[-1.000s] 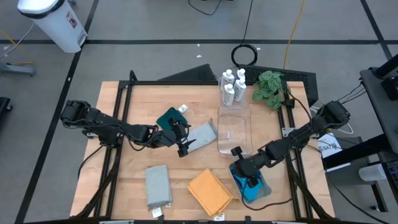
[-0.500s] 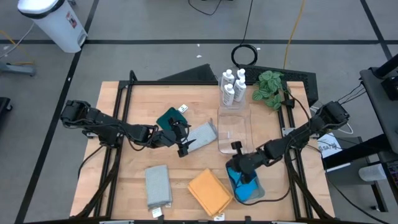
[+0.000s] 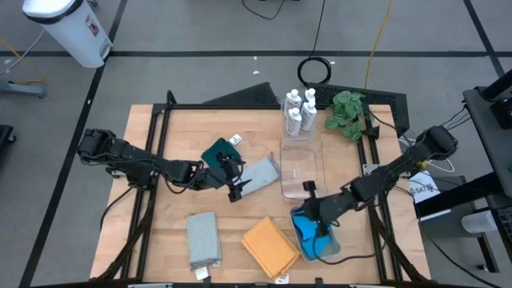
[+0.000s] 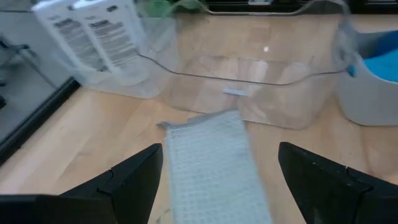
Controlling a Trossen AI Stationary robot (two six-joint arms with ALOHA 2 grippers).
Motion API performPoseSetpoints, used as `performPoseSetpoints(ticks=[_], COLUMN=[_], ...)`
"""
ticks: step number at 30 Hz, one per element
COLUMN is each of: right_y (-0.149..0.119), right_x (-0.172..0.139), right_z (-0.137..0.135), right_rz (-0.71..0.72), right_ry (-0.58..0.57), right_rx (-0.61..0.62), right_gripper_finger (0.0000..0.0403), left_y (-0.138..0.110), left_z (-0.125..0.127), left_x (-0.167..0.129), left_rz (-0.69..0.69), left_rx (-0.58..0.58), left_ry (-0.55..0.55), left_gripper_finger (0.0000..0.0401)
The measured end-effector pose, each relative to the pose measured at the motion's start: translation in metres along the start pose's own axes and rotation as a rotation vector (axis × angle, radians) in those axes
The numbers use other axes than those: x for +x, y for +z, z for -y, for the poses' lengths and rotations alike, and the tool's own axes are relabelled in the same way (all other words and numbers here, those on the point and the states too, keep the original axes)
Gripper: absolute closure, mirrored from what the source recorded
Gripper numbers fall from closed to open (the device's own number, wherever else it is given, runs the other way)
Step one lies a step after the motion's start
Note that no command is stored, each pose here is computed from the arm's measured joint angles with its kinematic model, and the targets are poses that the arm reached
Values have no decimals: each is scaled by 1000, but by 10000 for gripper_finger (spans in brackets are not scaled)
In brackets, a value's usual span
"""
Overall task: Pick & Place Kitchen Items
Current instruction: Put the gray towel into the bottom transparent bin
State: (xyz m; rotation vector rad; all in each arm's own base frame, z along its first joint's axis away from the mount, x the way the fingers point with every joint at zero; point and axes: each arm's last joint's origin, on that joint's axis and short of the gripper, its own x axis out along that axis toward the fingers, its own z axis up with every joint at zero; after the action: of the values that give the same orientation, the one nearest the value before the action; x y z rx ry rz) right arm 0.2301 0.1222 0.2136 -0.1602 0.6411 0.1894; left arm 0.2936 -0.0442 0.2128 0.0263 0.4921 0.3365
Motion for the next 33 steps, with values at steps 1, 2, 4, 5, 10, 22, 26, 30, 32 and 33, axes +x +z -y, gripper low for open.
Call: performPoseSetpoints(ticks=[1, 2, 4, 5, 10, 22, 26, 30, 32, 33], right_y=[2, 5, 10, 13, 22, 38, 40, 42, 42, 42], right_x=[-6, -11, -22, -27, -49, -61, -61, -61, -60, -60], right_z=[1, 2, 5, 6, 13, 33, 40, 44, 45, 46], right_rz=[19, 41, 90, 111, 211, 360, 378, 390, 388, 388], right_ry=[4, 7, 9, 10, -3, -111, -145, -163, -167, -168], right_rx=[4, 9, -1, -18, -144, -268, -272, -260, -258, -257], right_gripper_finger=[401, 400, 399, 399, 399, 399, 402, 402, 402, 402], left_y=[0, 0, -3, -6, -26, -51, -69, -81, -86, -87], left_z=[1, 2, 3, 4, 6, 14, 20, 24, 26, 26], left_x=[-1, -2, -3, -3, -8, 1, 17, 29, 34, 36], left_rz=[-2, -6, -39, -69, -252, -393, -451, -479, -478, -469], left_rx=[2, 3, 19, 43, 242, 474, 563, 627, 656, 665], left_ry=[-15, -34, -65, -78, -158, -182, -192, -167, -131, -100], left_gripper_finger=[80, 80, 80, 80, 80, 80, 80, 80, 80, 80])
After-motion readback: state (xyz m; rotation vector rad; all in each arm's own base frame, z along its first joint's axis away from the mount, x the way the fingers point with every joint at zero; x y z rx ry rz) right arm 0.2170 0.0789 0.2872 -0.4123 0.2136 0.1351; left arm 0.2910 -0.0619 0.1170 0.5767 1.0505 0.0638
